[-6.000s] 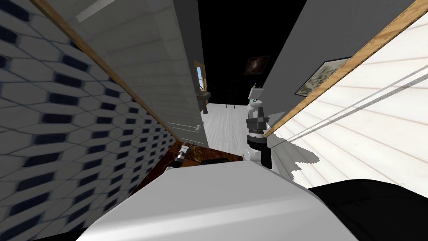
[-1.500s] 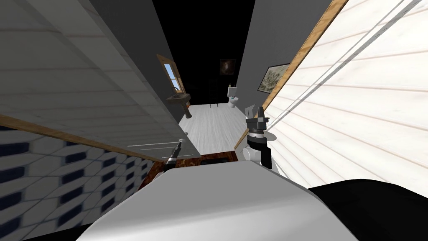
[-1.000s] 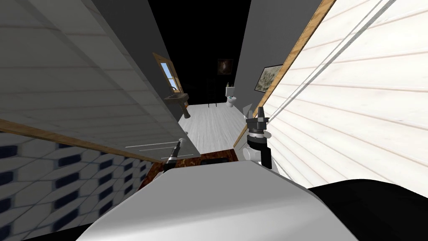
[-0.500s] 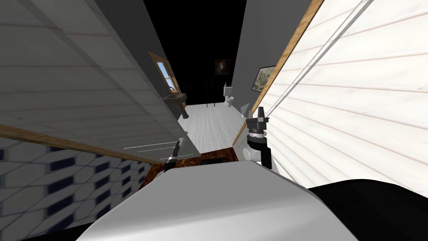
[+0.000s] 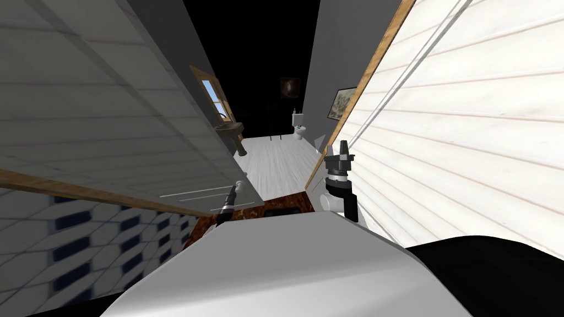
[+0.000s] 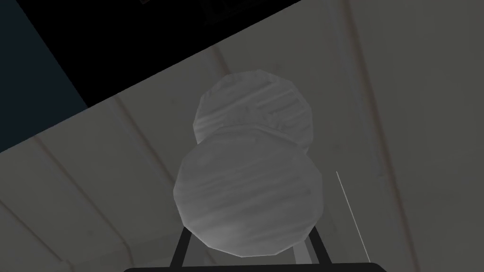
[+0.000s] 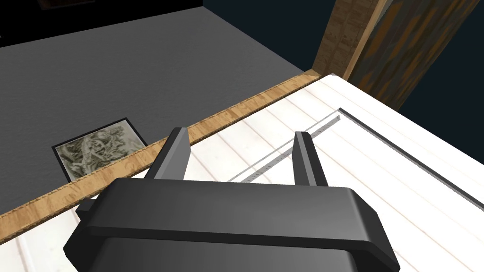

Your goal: Pull the door open

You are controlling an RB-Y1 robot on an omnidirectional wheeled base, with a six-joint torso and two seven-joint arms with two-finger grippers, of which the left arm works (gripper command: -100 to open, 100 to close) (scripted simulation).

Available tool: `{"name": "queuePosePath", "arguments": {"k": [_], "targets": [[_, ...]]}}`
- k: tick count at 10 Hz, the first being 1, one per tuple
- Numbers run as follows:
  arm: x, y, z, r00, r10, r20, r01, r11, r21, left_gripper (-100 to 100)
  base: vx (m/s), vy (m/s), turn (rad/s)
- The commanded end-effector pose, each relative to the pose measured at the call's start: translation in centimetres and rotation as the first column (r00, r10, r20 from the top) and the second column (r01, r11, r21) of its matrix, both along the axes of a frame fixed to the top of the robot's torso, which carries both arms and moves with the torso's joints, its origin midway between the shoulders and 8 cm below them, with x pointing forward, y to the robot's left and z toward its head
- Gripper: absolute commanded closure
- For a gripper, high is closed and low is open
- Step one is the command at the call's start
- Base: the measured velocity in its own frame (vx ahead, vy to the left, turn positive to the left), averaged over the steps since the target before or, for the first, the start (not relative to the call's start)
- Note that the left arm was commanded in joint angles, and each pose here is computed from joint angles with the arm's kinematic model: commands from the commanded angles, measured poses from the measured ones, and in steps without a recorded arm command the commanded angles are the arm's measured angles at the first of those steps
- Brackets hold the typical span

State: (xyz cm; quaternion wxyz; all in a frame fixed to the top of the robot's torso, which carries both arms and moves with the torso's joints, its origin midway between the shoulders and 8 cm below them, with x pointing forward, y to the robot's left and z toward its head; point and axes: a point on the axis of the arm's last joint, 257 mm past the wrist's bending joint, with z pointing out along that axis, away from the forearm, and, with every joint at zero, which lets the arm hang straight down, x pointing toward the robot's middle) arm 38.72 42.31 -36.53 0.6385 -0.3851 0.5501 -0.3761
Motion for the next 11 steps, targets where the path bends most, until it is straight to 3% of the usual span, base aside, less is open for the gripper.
{"name": "queuePosePath", "arguments": {"k": [1, 2, 4, 5, 6, 7, 9, 10, 11], "targets": [[0.45, -0.66, 0.39, 0.9997, -0.007, 0.022, 0.009, 0.9974, -0.072, 100, -0.06, 0.024, -0.091], [0.45, -0.66, 0.39, 0.9997, -0.008, 0.022, 0.009, 0.9972, -0.074, 100, -0.049, 0.022, -0.049], [0.75, -0.42, 0.49, 0.9993, 0.007, 0.036, -0.001, 0.9852, -0.171, 100, -0.073, 0.035, -0.13], [0.75, -0.42, 0.49, 0.9993, 0.005, 0.037, 0.002, 0.9819, -0.189, 100, -0.066, 0.035, -0.058], [0.9, -0.3, 0.52, 0.999, 0.013, 0.044, -0.002, 0.9711, -0.239, 100, -0.081, 0.03, -0.108], [0.9, -0.3, 0.52, 0.9989, 0.012, 0.045, -0.001, 0.9691, -0.247, 100, -0.06, 0.023, -0.055], [1.19, -0.07, 0.56, 0.998, 0.028, 0.057, -0.007, 0.9396, -0.342, 100, -0.066, 0.035, -0.111], [1.19, -0.07, 0.56, 0.9979, 0.027, 0.059, -0.004, 0.9332, -0.359, 100, -0.064, 0.04, -0.086], [1.32, 0.04, 0.56, 0.9973, 0.036, 0.065, -0.006, 0.9132, -0.408, 100, -0.066, 0.023, -0.083]]}}
